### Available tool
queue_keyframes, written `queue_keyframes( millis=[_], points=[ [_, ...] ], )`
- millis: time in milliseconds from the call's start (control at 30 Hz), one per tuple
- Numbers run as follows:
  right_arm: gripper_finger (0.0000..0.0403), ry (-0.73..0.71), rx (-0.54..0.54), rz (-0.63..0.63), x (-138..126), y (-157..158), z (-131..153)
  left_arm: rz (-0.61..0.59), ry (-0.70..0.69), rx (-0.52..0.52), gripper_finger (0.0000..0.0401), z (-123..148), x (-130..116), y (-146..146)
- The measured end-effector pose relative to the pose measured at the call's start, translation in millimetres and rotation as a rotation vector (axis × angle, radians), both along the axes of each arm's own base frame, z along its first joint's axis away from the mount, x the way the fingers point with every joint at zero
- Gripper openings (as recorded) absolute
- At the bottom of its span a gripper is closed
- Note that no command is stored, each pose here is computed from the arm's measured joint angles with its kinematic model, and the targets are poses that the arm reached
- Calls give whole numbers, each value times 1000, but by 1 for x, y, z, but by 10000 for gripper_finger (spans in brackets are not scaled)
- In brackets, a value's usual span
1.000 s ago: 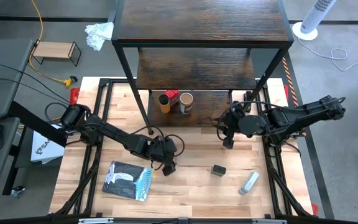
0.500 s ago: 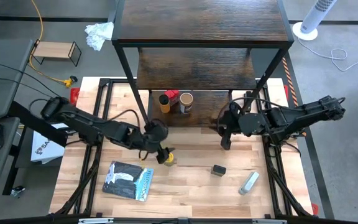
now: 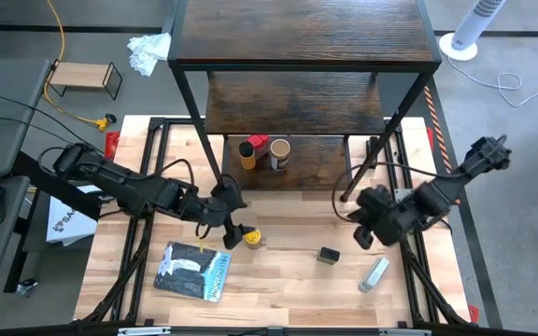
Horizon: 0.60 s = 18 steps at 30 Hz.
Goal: Shelf spices
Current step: Adjust the shelf
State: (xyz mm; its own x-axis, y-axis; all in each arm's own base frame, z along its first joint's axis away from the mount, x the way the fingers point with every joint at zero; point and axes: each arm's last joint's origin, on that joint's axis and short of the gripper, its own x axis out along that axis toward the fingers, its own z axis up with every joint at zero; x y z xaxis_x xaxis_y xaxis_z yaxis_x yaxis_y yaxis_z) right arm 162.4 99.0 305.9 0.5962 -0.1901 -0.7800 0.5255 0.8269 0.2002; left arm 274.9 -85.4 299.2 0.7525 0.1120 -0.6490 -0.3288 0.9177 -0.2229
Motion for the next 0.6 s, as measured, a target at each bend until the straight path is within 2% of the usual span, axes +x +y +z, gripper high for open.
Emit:
queue_keyframes(
  millis=[100,200,300,467,500,600],
  points=[
    [3,-21,-36,-170,-18,3,-7,44,19,27,363,-2,-2,2],
    [1,-82,-66,-291,-29,2,-12,112,32,104,313,-4,-5,5],
    [1,-161,-80,-369,-34,-1,-11,195,38,157,226,-5,-6,10],
    [0,-243,-112,-423,-30,-7,-8,278,32,192,34,-5,-6,20],
    [0,-243,-121,-429,-29,-8,-8,296,25,192,19,-5,-5,22],
    [0,-257,-176,-446,-25,-14,-7,333,25,201,14,-5,-4,29]
  ],
)
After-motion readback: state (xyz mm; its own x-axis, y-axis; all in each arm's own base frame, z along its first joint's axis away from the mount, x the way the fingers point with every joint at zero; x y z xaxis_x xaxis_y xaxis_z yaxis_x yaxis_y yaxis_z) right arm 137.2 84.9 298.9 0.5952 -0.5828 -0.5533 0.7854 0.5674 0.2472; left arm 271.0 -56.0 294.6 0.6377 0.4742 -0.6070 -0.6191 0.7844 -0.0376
